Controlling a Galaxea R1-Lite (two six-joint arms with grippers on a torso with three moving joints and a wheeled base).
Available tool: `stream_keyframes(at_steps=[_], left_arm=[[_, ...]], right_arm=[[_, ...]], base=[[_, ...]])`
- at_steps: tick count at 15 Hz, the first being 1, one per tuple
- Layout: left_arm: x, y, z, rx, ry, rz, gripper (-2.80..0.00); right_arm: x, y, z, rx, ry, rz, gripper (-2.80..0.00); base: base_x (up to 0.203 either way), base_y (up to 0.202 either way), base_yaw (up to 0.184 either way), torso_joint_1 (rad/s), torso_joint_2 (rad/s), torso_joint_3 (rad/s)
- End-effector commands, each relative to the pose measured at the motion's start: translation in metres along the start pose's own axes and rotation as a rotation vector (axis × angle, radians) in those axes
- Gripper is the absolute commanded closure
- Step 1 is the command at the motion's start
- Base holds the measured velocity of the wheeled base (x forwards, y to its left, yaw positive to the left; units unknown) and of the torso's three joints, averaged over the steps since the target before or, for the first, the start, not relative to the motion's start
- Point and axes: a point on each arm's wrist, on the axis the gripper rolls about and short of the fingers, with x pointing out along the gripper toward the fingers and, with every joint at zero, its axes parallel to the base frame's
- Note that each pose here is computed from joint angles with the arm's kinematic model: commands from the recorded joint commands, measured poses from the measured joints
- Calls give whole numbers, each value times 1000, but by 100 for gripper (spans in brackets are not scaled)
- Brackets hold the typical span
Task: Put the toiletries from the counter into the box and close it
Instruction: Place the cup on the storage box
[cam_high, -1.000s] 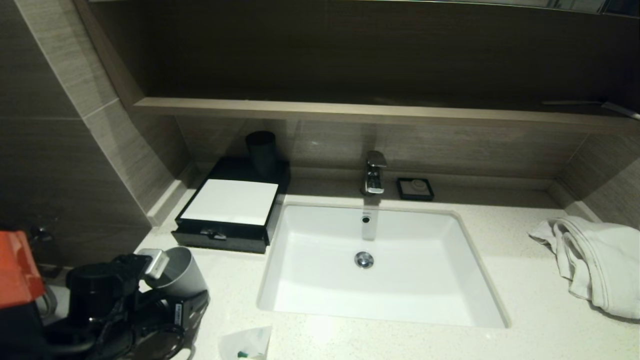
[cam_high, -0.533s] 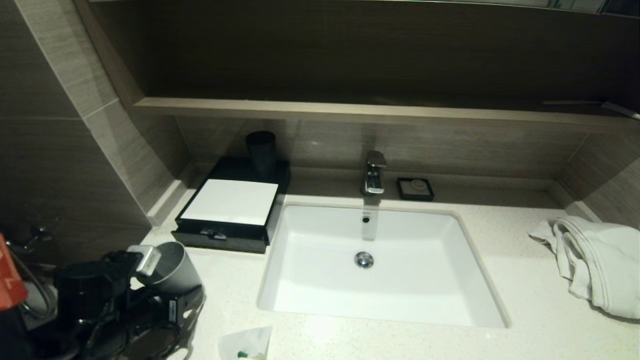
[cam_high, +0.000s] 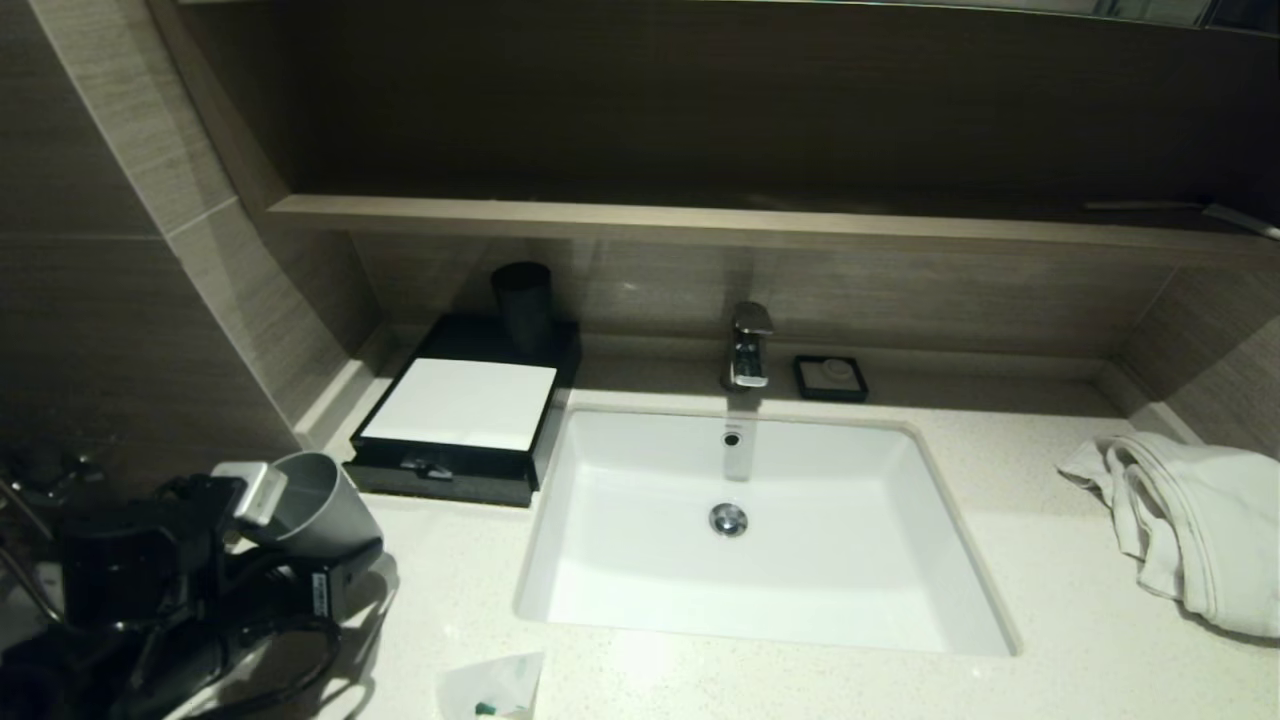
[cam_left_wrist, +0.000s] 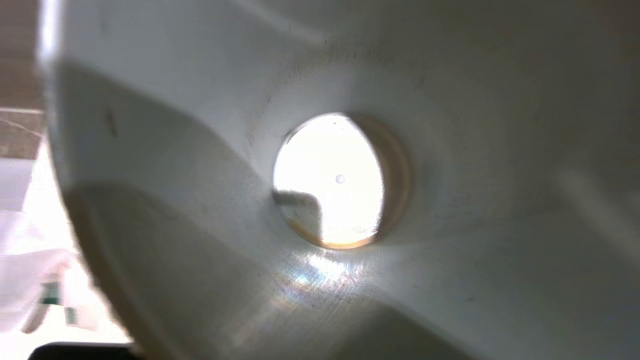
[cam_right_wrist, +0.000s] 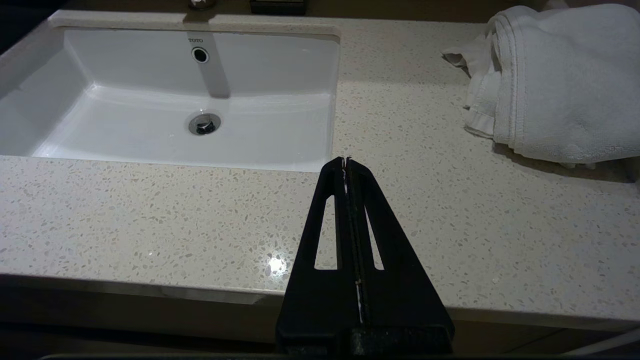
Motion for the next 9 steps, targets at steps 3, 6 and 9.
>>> stream_keyframes(at_steps=[3, 6, 9], left_arm=[[-5, 9, 34, -17, -32, 41, 0], [-4, 12, 57, -24, -12, 57, 0], [-4, 12, 90, -33, 57, 58, 0]], right_arm=[[0, 0, 0, 0, 0, 0, 0], [0, 0, 0, 0, 0, 0, 0], [0, 0, 0, 0, 0, 0, 0]], base=[[0, 0, 0, 0, 0, 0], [0, 0, 0, 0, 0, 0], [0, 0, 0, 0, 0, 0]])
